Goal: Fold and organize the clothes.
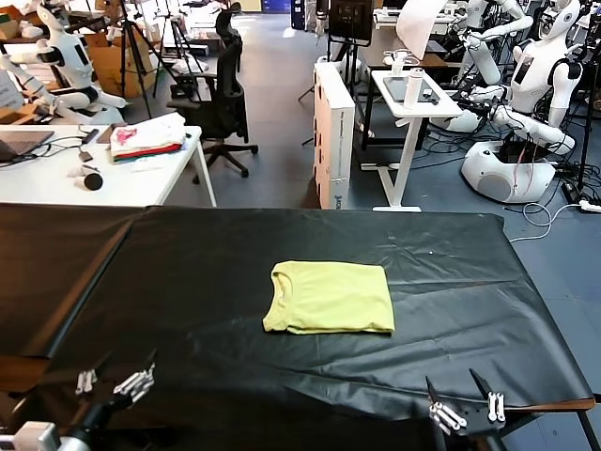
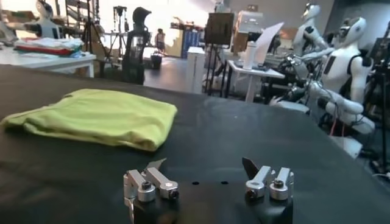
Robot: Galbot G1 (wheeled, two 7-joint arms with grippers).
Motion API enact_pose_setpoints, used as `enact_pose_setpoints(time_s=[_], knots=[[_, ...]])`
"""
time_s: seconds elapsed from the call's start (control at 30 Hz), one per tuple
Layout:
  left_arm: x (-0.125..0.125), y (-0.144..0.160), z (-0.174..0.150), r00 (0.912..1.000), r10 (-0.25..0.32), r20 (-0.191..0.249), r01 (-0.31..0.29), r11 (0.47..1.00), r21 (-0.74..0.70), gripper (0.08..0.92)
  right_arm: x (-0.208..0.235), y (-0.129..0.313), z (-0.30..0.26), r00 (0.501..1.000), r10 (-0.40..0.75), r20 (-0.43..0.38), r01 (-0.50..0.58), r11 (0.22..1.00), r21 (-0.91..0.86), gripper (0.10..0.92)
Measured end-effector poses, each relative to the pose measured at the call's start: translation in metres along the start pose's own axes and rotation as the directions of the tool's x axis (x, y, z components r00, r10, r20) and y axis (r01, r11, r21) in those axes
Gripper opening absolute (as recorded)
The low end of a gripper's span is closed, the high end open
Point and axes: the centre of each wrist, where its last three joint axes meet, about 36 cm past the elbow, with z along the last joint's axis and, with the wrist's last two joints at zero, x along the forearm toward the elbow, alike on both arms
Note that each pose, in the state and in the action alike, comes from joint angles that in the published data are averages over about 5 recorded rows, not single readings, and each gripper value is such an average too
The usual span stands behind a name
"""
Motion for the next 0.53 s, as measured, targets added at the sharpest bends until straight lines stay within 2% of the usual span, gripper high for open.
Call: enact_pose_setpoints(time_s=[0.2, 0.53], knots=[[0.004, 0.002, 0.000, 0.9998, -0.001, -0.020, 0.001, 1.000, -0.002, 0.907, 0.010, 0.007, -0.001, 0.999, 0.016, -0.032, -0.017, 1.000, -0.024, 0.907], [0.005, 0.000, -0.006, 0.9997, 0.011, -0.021, -0.011, 1.000, 0.000, 0.907, 0.013, 0.009, 0.000, 0.999, 0.014, -0.044, -0.015, 1.000, -0.027, 0.907]])
